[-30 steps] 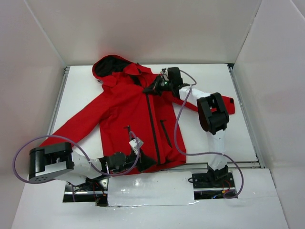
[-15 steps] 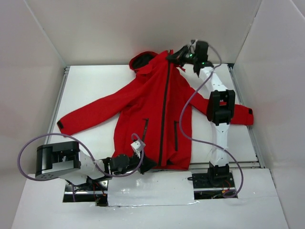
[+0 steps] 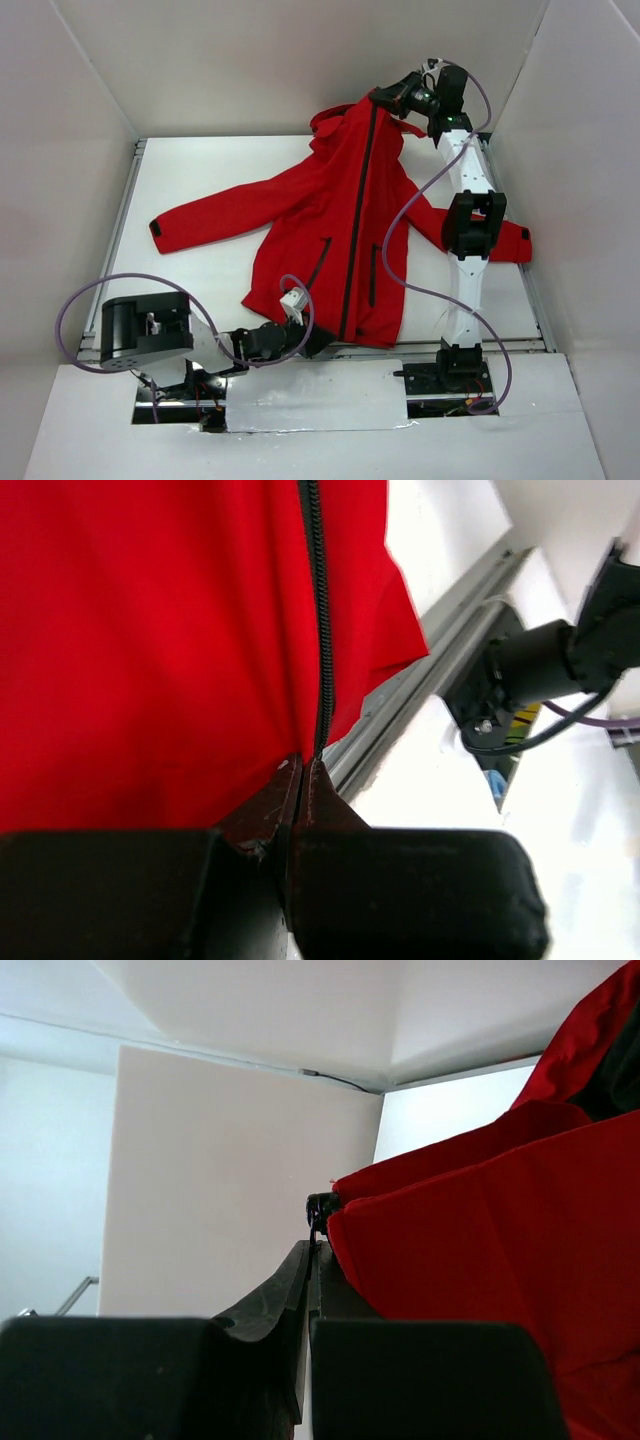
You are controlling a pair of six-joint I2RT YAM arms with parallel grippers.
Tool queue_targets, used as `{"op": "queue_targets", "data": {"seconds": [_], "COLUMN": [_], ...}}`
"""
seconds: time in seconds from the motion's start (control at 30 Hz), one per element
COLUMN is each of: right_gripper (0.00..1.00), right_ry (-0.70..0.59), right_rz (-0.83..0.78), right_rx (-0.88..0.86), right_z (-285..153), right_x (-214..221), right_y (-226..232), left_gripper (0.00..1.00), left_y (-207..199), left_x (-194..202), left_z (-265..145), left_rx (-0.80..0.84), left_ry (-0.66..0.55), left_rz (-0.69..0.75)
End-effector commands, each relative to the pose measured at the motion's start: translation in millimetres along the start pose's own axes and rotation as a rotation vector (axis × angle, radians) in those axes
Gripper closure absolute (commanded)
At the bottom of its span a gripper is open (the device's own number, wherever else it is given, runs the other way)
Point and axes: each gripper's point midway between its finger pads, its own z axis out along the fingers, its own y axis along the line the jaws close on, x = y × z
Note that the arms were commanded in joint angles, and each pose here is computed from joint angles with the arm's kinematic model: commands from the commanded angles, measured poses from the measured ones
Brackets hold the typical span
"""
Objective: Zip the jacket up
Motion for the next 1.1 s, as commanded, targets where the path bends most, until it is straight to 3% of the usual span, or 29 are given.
{"op": "queue_targets", "data": {"seconds": [0.0,0.03,0.07,0.1,0.13,0.17,0.2,0.23,0.3,0.33,0.37,0.4,0.47,0.5,0.57,0.63,0.67,0.7,0.87,1.07], "right_gripper": [1.0,1.0,0.93,0.83,0.63,0.53,0.44,0.42,0.33,0.1,0.0,0.0,0.0,0.0,0.0,0.0,0.0,0.0,0.0,0.0], "right_ry": [-0.095,-0.084,-0.076,-0.079,-0.077,-0.08,-0.088,-0.09,-0.097,-0.122,-0.118,-0.117,-0.147,-0.166,-0.205,-0.232,-0.263,-0.232,-0.177,-0.305], "right_rz": [-0.164,-0.161,-0.162,-0.166,-0.167,-0.166,-0.175,-0.185,-0.197,-0.261,-0.25,-0.291,-0.339,-0.364,-0.464,-0.563,-0.574,-0.592,-0.612,-0.655], "right_rx": [-0.102,-0.104,-0.108,-0.111,-0.111,-0.11,-0.115,-0.12,-0.11,-0.116,-0.068,-0.068,0.042,0.077,0.196,0.265,0.336,0.336,0.353,0.48], "right_z": [-2,1,3,3,4,3,1,-1,-8,-17,-22,-28,-43,-64,-78,-115,-128,-147,-216,-336], "right_x": [-21,-19,-17,-19,-18,-19,-22,-22,-23,-25,-23,-7,2,18,45,83,93,130,215,236], "right_y": [37,31,30,31,30,31,39,47,64,86,86,117,121,139,141,154,147,149,133,130], "left_gripper": [1.0,1.0,0.96,0.73,0.55,0.41,0.12,0.01,0.01,0.01,0.01,0.01,0.01,0.01,0.0,0.01,0.01,0.01,0.0,0.0], "left_y": [6,13,12,23,26,28,42,43,39,57,56,76,91,114,122,118,123,111,79,67], "left_x": [25,19,12,15,4,-2,0,-16,-40,-48,-70,-90,-113,-138,-166,-212,-214,-244,-285,-295], "left_z": [-9,-8,-9,-11,-12,-13,-19,-22,-25,-39,-41,-50,-67,-80,-108,-142,-162,-182,-241,-306], "left_rx": [-0.061,-0.111,-0.134,-0.199,-0.24,-0.267,-0.34,-0.374,-0.432,-0.542,-0.587,-0.674,-0.741,-0.81,-0.855,-0.885,-0.948,-0.945,-0.996,-1.172], "left_ry": [0.118,0.091,0.074,0.092,0.047,0.028,0.039,-0.024,-0.088,-0.094,-0.148,-0.187,-0.176,-0.237,-0.291,-0.438,-0.436,-0.529,-0.582,-0.573], "left_rz": [-0.001,-0.004,-0.022,-0.01,-0.029,-0.038,-0.022,-0.039,-0.047,-0.05,-0.072,-0.109,-0.169,-0.232,-0.262,-0.305,-0.3,-0.313,-0.201,-0.082]}}
